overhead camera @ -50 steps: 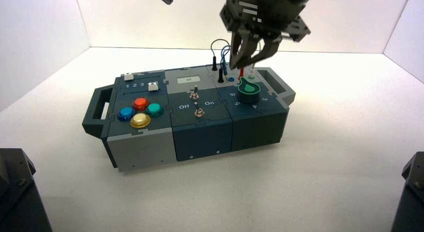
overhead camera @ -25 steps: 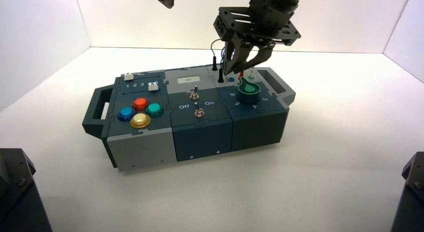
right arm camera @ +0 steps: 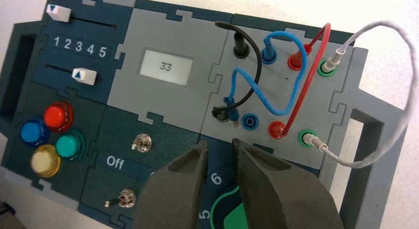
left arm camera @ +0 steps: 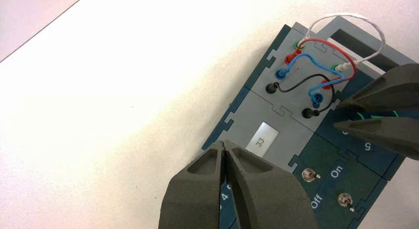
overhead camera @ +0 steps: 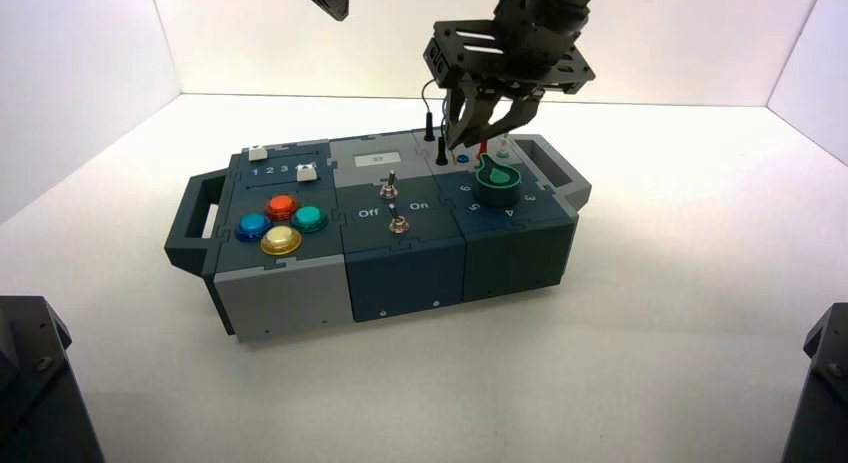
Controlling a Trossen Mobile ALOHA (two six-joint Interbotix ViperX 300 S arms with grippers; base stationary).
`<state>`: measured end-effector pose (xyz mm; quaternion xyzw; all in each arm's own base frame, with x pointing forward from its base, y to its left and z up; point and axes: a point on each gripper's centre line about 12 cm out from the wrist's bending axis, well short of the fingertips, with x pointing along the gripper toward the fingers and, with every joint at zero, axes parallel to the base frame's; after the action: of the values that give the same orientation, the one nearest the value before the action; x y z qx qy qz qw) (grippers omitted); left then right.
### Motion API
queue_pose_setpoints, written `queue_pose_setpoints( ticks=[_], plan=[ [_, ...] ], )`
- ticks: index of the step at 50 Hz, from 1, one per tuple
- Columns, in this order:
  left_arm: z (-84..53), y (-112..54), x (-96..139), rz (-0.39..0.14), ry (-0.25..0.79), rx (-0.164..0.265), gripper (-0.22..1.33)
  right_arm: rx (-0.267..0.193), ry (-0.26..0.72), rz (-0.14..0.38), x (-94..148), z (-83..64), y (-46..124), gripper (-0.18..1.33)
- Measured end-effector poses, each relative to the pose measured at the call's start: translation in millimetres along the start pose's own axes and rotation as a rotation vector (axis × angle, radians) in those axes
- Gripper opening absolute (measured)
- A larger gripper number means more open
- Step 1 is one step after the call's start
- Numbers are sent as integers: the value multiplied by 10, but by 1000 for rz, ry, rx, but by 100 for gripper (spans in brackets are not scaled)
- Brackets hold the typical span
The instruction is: Insert the blue wire.
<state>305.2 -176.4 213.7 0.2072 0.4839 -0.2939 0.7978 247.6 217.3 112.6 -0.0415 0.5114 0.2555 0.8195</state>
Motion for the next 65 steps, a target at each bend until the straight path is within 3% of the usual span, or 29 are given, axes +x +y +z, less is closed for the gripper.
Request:
queue_pose_setpoints(
  ticks=[30, 65],
  plan=[
    [-38, -8, 19, -2, 9, 1, -16, 18, -28, -26, 14, 109, -142, 58],
    [-33, -7, 19, -2, 4, 0, -16, 20, -48, -18, -15, 231, -111, 58]
  ],
)
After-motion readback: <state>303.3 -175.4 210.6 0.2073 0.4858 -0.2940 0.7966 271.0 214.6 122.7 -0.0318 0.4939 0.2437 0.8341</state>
